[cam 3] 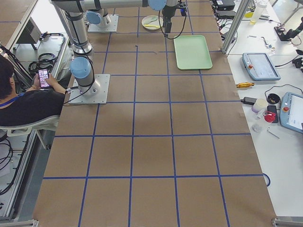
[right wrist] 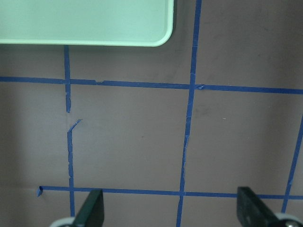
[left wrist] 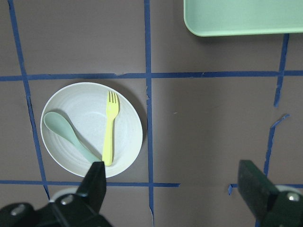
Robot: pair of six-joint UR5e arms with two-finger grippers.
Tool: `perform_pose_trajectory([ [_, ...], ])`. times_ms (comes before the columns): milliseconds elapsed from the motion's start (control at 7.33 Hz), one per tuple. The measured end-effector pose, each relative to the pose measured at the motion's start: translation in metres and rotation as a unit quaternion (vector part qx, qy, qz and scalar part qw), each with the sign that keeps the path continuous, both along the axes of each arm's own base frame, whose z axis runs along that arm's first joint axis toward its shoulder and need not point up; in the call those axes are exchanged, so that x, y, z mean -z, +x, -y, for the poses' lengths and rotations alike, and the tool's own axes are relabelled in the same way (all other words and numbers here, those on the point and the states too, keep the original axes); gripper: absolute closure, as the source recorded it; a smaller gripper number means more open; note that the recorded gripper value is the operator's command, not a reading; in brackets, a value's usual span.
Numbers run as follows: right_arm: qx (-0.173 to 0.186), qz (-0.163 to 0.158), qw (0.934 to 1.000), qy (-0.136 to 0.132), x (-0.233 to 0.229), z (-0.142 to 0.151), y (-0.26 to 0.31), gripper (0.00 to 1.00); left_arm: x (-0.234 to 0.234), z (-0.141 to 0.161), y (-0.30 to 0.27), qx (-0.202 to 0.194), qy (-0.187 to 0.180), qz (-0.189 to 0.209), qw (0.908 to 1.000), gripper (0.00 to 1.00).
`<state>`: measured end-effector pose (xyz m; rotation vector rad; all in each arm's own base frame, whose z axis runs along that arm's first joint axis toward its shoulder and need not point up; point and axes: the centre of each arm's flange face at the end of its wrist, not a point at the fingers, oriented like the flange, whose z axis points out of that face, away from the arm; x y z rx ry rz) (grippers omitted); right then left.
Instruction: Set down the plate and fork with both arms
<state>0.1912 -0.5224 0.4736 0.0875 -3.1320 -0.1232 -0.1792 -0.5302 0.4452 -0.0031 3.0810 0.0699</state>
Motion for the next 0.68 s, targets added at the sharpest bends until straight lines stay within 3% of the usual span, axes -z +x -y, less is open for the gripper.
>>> perform_pose_trajectory([
  [409,0.001,-0.005,0.9996,0.027,0.0054,-0.0057,-0.0014,0.00,0.0008,-0.0017,-0.0002,0.000,0.004,0.002,1.0000,0.00],
  [682,0.002,-0.004,0.9996,0.028,0.0040,-0.0058,-0.0014,0.00,-0.0007,-0.0031,-0.0011,0.001,0.003,0.001,1.0000,0.00],
])
